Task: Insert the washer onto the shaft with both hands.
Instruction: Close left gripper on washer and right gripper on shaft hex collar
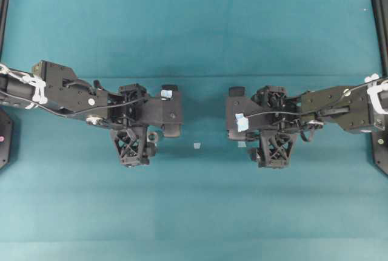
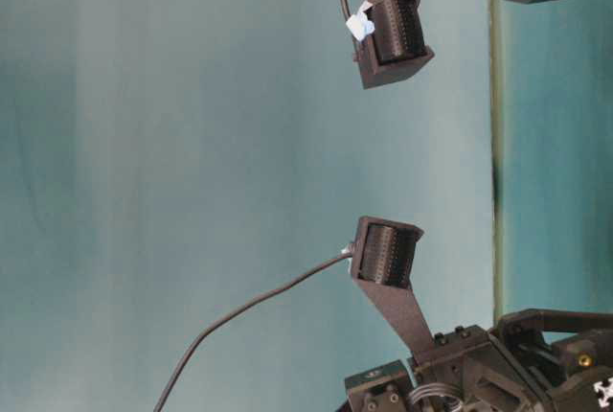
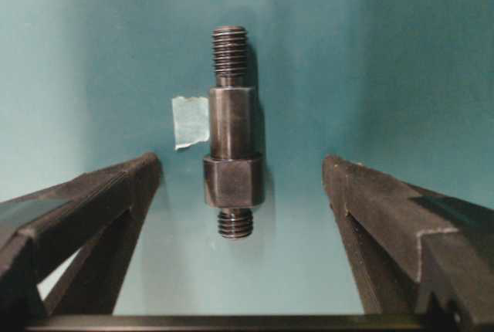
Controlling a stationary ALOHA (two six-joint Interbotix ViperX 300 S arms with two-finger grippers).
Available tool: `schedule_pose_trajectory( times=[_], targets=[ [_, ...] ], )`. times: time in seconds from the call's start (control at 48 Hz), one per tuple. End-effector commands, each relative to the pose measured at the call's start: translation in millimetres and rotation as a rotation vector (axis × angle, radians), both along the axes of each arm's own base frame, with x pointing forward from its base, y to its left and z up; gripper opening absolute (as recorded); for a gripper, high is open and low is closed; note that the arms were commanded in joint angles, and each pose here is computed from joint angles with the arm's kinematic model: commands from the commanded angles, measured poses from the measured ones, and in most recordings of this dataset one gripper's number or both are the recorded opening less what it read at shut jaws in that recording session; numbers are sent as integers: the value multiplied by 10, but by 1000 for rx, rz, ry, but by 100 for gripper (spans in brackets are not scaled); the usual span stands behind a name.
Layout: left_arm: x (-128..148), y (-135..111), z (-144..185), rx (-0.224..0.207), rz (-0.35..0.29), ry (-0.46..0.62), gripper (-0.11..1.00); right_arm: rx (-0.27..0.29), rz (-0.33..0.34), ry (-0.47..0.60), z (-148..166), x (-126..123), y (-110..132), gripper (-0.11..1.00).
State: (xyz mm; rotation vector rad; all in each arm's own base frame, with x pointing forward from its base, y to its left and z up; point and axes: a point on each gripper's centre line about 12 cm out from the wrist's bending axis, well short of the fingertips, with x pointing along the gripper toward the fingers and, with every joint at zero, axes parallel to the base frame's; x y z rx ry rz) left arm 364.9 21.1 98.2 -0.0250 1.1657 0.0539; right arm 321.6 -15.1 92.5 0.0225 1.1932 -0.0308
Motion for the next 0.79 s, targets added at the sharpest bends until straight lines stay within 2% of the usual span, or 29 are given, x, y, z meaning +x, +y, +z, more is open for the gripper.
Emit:
schedule_pose_trajectory(
  times=[0.0, 0.104, 0.271, 0.312, 0.499, 0.77],
  targets=[
    [19, 25, 53, 4, 3, -18, 85, -3, 3, -4, 18, 4, -15, 74],
    [10, 24, 45, 1, 10, -15, 74, -3, 1, -4, 21, 7, -20, 57],
    [6, -4, 41, 0, 2, -14, 41, -4, -5, -3, 20, 4, -50, 26],
    [7, -15, 41, 2, -4, -14, 35, -5, -9, -3, 20, 3, -65, 18],
    [-5, -61, 29, 2, -19, -9, 35, -4, -12, 11, 14, -13, -74, 0],
    [-5, -77, 29, 3, -25, -9, 35, -4, -18, 9, 21, -6, -94, 0]
  ],
)
